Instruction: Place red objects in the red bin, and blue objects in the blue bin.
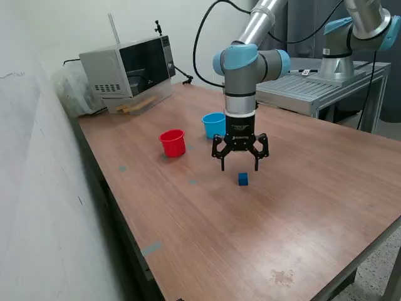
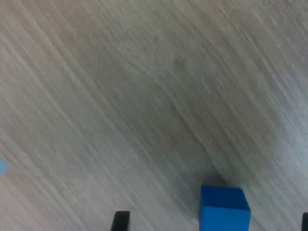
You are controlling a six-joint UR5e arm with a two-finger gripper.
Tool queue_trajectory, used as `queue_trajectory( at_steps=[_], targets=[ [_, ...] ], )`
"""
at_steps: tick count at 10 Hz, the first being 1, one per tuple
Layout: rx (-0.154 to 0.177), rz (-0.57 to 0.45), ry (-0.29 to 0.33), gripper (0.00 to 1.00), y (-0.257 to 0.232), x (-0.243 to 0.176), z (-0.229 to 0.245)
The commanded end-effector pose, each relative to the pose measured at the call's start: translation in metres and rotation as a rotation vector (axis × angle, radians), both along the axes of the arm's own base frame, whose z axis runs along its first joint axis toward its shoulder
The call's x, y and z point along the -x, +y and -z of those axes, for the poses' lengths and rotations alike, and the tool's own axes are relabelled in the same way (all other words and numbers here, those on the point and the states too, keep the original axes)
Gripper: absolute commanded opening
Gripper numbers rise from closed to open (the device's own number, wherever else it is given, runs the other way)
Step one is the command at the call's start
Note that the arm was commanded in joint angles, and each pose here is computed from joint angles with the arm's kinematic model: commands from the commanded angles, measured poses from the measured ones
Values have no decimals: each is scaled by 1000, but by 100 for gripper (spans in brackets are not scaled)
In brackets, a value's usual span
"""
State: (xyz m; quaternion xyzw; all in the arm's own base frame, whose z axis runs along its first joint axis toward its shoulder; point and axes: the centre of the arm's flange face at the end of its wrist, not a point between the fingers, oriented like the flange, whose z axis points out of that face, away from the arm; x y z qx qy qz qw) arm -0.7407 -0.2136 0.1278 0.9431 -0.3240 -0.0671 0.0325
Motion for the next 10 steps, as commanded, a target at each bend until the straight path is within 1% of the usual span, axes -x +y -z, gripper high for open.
queue_trajectory(
  at_steps=[1,2,5,7,10],
  targets=[
    [4,-1,-2,100,-1,-1,1],
    [3,-6,-15,0,-5,-3,10],
    [4,-20,-13,0,-16,-6,10],
    [24,-26,-14,0,-19,-5,10],
    [23,-24,-12,0,-18,-4,10]
  ],
)
